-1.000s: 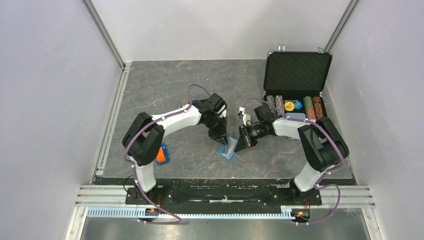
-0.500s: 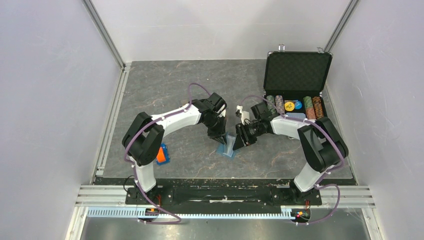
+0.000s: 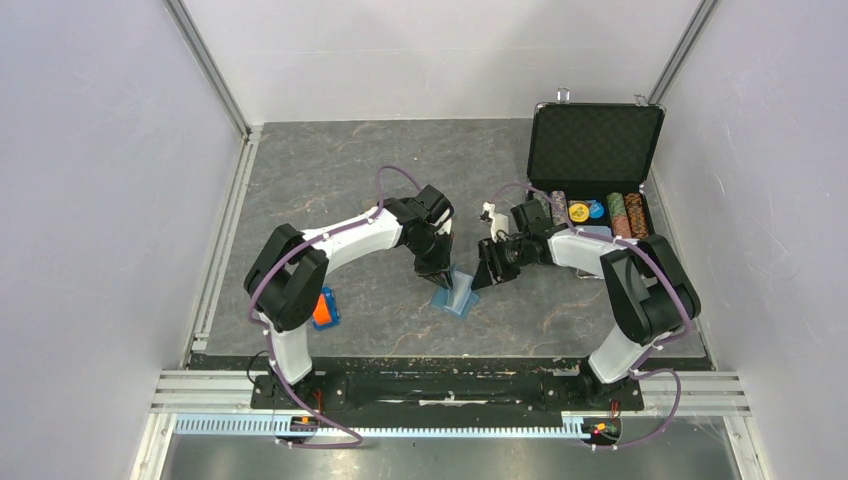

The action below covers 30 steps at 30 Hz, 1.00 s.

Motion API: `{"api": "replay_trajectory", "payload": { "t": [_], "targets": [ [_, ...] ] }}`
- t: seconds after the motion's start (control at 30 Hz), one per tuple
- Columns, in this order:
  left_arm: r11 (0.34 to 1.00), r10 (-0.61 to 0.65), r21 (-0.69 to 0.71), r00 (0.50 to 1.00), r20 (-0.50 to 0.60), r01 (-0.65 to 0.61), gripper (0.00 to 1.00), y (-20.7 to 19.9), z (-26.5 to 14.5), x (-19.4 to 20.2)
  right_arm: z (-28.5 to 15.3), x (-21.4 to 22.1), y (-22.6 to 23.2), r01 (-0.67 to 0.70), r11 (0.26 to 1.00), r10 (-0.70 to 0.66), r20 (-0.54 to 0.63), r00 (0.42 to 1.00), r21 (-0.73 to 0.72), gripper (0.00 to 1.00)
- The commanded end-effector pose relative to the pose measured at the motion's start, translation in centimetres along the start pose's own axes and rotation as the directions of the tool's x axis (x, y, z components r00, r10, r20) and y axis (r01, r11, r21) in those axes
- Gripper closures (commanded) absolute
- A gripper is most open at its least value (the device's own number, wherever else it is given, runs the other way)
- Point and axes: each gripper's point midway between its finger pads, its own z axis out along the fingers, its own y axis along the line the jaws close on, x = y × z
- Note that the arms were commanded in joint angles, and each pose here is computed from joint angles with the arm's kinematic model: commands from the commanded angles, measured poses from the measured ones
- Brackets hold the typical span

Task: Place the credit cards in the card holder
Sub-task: Close the card holder at the center of the board.

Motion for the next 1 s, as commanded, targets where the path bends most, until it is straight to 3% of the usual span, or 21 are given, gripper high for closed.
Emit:
{"api": "replay_trajectory", "payload": {
  "t": [0.0,0.27,0.53,0.97],
  "targets": [
    [0.998,0.03,-0.048,1.0,0.005,-0.03,0.98,1.1,0.1,-0.4,0.5,-0.1,1.2,0.013,0.996,-0.012,0.018,1.0,-0.087,0.58],
    [0.999,0.027,-0.046,1.0,-0.007,-0.027,0.98,1.2,0.5,-0.4,1.6,3.1,1.6,-0.019,0.991,0.012,-0.057,0.998,-0.133,0.65],
    [0.999,0.015,-0.041,1.0,-0.004,-0.016,0.98,1.2,0.9,-0.5,1.5,2.9,2.9,0.018,0.984,-0.028,-0.05,0.998,-0.179,0.76],
    [1.0,0.009,-0.024,1.0,-0.007,-0.009,0.98,1.0,1.0,-0.3,1.7,0.2,3.6,0.145,0.983,-0.145,0.005,0.989,-0.113,0.73]
  ]
}}
